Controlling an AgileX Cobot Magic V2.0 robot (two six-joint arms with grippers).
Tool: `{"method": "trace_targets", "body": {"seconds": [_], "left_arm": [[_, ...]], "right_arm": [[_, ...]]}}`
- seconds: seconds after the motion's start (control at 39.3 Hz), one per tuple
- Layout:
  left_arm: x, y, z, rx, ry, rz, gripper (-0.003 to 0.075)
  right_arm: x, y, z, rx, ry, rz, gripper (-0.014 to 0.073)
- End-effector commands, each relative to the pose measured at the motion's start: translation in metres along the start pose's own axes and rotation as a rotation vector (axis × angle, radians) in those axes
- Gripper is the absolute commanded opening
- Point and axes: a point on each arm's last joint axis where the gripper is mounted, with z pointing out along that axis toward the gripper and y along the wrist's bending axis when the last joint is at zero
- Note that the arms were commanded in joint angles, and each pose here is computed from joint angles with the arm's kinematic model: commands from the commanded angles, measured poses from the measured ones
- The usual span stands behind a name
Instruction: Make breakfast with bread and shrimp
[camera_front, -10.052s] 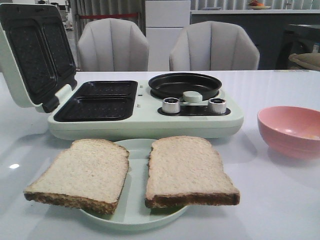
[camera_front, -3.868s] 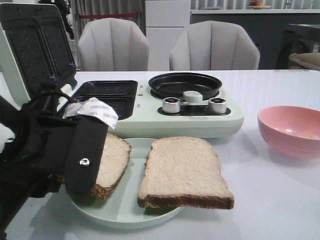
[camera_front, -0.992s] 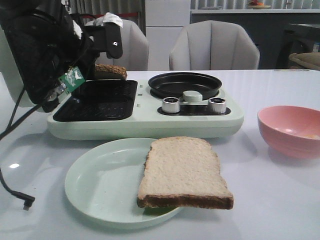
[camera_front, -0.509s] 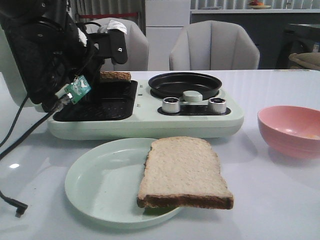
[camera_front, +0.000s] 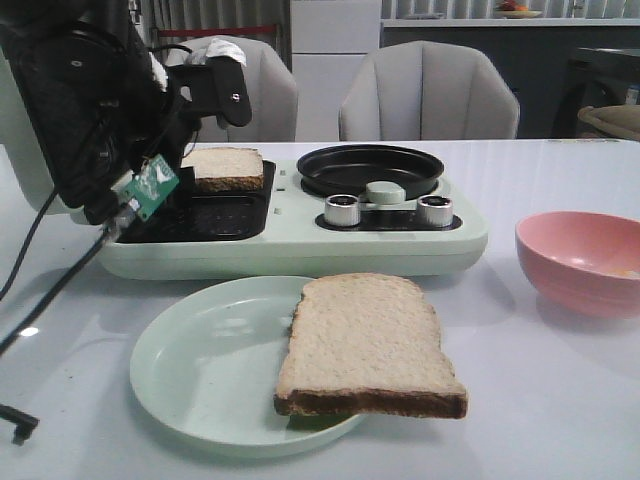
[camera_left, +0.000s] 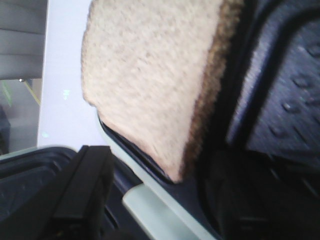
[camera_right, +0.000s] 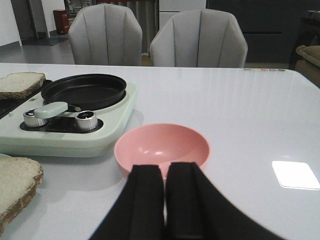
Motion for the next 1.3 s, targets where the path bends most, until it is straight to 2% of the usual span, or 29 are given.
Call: {"method": "trace_targets", "body": {"seconds": [0.0,0.36,0.59,0.74,0.81,0.99,1.27], "left_arm": [[-0.007,0.025,-0.034,-0.067,-0.053,-0.043,0.047],[-0.007,0.05,-0.095,-0.107,-0.108,-0.219,0.0463],[-0.009,0.075,-0.159,-0.112,-0.243,-0.473,0.0457],[-0.002,0.09,-0.202,-0.13,-0.314,-0.605,0.0457],[0.006,0.095,-0.225,-0.135,-0.325,-0.625,0.0457],[0.023,0.087,-0.265,-0.094,-0.369,-0.606,0.0457],[0.067,0.062,-0.306,-0.066,-0.446,-0.774,0.0457]], "right_arm": [[-0.014,0.001,-0.003,0.0,-0.117,-0.018,0.0185],[-0.014,0.001,-0.003,0.0,-0.117,-0.018,0.0185],[-0.014,0.001,-0.003,0.0,-0.117,-0.018,0.0185],[-0.014,0.001,-0.003,0.0,-0.117,-0.018,0.0185],[-0.014,0.001,-0.003,0.0,-0.117,-0.018,0.0185],[-0.014,0.001,-0.003,0.0,-0.117,-0.018,0.0185],[-0.014,0.001,-0.003,0.0,-0.117,-0.018,0.0185]]}}
